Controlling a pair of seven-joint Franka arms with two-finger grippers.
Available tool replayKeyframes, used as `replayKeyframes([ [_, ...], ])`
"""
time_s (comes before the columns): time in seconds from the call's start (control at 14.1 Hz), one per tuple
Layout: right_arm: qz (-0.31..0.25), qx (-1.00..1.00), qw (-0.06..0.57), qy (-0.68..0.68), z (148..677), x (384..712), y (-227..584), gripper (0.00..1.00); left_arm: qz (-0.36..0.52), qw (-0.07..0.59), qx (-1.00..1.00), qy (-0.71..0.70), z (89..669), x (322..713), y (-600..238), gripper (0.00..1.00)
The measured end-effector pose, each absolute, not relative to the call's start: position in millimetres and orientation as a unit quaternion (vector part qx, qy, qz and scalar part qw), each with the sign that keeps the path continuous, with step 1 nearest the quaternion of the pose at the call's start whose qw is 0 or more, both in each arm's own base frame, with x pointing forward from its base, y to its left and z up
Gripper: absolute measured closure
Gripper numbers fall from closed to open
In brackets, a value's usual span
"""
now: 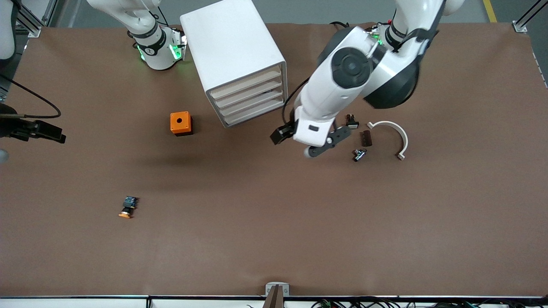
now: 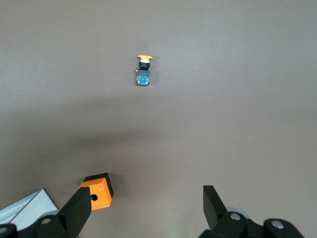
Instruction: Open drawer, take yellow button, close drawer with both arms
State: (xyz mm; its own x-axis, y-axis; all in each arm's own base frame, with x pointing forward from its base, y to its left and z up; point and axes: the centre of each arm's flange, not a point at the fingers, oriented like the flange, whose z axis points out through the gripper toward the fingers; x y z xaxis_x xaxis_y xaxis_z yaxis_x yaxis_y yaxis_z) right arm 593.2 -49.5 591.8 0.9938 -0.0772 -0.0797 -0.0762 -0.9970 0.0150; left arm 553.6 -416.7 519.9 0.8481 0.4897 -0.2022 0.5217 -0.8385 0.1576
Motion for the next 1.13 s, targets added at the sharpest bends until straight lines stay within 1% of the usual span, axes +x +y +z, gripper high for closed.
replayKeyframes([
  [0.28,-0.024,0.999,0.001,-0.035,623.3,569.4,-45.9,0.00,-0.086,0.088,0.969,0.213,571.6,577.8,-301.0,0.00],
  [0.5,-0.033,0.999,-0.001,-0.036,624.2,560.9,-46.2,0.00,-0.092,0.081,0.977,0.176,589.7,589.5,-221.2,0.00],
  [0.64,-0.039,0.999,-0.001,-0.036,621.3,560.0,-46.5,0.00,-0.082,0.055,0.982,0.160,590.6,592.9,-195.3,0.00],
  [0.85,-0.040,0.998,-0.001,-0.050,619.9,558.5,-61.0,0.00,-0.074,0.029,0.988,0.135,588.2,594.6,-181.9,0.00],
  [1.13,-0.042,0.997,-0.002,-0.062,618.6,556.6,-76.0,0.00,-0.068,0.034,0.992,0.097,596.7,602.1,-130.0,0.00],
])
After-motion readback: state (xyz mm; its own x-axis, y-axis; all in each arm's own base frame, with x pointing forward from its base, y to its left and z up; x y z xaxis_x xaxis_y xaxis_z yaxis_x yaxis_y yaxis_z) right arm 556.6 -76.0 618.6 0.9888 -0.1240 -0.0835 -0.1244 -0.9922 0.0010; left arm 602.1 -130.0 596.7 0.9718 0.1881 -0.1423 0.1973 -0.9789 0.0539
